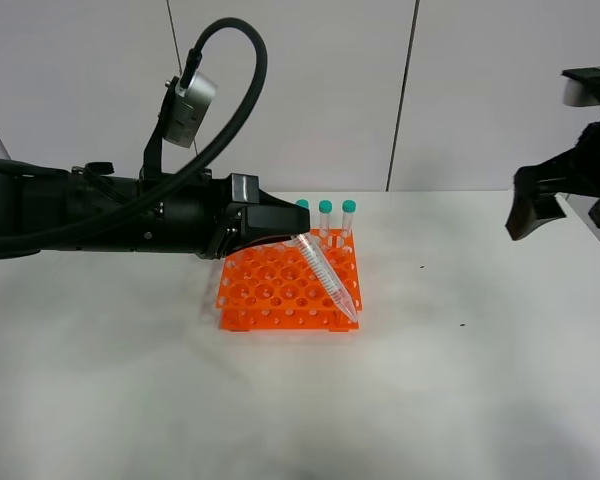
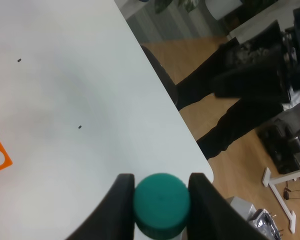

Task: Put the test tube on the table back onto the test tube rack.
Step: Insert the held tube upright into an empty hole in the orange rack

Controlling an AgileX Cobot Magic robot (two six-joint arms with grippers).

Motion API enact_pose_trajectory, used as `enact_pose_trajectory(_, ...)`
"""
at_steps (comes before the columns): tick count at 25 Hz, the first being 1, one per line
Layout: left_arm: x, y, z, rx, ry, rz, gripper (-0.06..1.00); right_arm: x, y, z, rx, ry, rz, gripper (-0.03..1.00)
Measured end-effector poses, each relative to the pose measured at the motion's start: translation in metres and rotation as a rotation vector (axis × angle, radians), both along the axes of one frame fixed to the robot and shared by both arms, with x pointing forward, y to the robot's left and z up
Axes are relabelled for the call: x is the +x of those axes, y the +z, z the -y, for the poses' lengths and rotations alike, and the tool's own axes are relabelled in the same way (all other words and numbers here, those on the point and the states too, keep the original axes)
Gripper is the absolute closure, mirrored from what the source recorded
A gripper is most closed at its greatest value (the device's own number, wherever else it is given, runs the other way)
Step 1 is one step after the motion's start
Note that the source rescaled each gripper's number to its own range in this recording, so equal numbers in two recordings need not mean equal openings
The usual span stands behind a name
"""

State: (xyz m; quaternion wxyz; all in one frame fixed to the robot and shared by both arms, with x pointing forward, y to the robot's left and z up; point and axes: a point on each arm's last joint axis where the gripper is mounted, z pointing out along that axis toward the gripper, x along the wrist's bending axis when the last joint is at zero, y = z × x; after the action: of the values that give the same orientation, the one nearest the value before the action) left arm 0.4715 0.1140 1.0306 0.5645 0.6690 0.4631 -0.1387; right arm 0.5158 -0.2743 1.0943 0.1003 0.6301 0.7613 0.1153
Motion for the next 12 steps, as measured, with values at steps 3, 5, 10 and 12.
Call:
enact_pose_trajectory(3, 0.0, 0.0, 0.0, 0.0, 0.0, 0.0, 0.93, 0.0, 0.0, 0.021, 0.003, -0.078, -0.008, -0.03)
enact_pose_trajectory(5, 0.0, 0.0, 0.0, 0.0, 0.0, 0.0, 0.93, -0.001, -0.001, 0.024, 0.01, -0.088, -0.025, -0.03)
enact_pose_trajectory(10, 0.0, 0.0, 0.0, 0.0, 0.0, 0.0, 0.93, -0.004, -0.002, 0.024, 0.018, -0.091, -0.054, -0.03)
enact_pose_trajectory(12, 0.0, 0.0, 0.0, 0.0, 0.0, 0.0, 0.93, -0.009, -0.004, 0.023, 0.019, -0.095, -0.061, -0.03)
